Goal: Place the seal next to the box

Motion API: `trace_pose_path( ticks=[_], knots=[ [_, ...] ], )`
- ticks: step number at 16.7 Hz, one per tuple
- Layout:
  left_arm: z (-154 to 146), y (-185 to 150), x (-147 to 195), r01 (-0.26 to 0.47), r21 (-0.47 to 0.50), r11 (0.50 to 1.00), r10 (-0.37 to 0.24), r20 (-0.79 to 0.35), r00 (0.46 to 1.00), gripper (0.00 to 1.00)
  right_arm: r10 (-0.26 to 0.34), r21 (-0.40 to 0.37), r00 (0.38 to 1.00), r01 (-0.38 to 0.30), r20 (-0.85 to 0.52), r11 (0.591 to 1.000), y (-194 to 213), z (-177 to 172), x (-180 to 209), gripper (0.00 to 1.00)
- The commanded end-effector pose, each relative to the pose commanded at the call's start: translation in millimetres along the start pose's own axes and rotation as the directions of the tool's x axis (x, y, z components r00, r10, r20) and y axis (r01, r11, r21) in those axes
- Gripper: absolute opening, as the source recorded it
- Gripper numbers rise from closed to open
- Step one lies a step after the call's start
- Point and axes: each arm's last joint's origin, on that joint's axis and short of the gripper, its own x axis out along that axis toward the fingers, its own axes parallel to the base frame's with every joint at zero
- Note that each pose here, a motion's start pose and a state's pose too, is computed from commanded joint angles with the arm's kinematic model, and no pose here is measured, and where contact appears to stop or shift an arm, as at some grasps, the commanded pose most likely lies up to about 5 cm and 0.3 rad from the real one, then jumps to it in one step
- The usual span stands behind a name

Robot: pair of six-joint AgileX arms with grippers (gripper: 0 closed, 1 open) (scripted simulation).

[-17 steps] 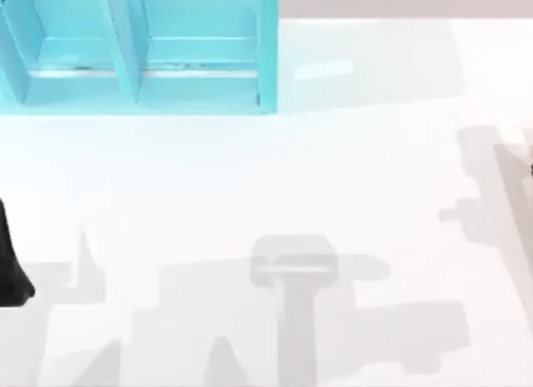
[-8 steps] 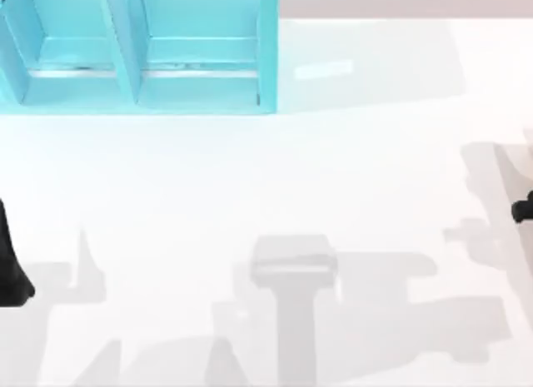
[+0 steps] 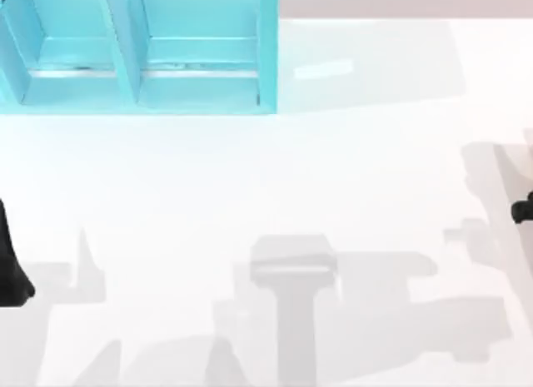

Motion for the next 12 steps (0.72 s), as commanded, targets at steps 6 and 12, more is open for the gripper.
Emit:
trace_pose_path(
  ticks=[6, 12],
  knots=[
    [0.0, 0.0, 0.0, 0.000, 0.000, 1.000, 0.000, 0.000, 1.000, 1.00, 0.000, 0.000, 1.000, 0.000, 0.000, 1.000, 0.0, 0.0, 0.0, 0.98],
    [0.0, 0.0, 0.0, 0.000, 0.000, 1.000, 0.000, 0.000, 1.000, 1.00, 0.000, 0.000, 1.000, 0.000, 0.000, 1.000, 0.0, 0.0, 0.0, 1.00]
  ],
)
